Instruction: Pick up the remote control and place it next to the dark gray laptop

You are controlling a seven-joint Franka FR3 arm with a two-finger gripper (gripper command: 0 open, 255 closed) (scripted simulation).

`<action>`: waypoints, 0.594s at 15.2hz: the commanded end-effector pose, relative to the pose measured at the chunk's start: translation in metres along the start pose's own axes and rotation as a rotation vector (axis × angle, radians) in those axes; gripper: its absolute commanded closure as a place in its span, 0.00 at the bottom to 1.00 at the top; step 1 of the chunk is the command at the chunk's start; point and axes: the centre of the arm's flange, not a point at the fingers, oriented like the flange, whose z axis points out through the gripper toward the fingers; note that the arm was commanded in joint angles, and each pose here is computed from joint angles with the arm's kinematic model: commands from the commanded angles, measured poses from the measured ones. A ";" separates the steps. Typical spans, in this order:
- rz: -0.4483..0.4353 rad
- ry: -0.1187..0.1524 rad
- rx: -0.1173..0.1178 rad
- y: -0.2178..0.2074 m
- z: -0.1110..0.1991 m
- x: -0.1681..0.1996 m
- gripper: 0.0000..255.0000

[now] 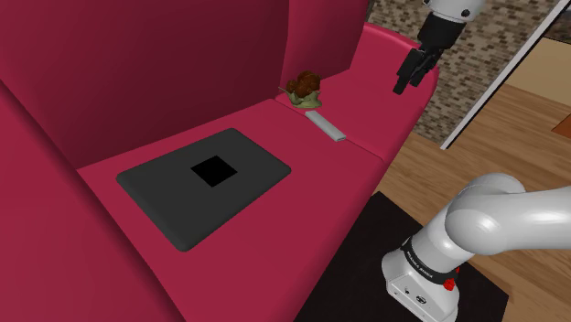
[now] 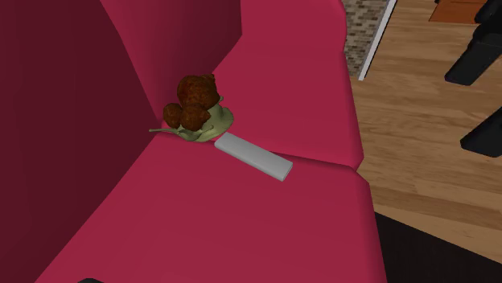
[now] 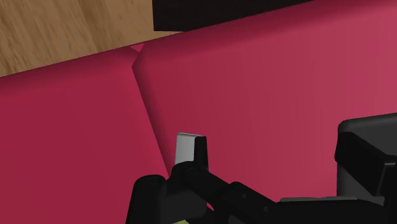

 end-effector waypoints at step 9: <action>-0.013 -0.009 0.019 0.032 0.075 0.070 0.00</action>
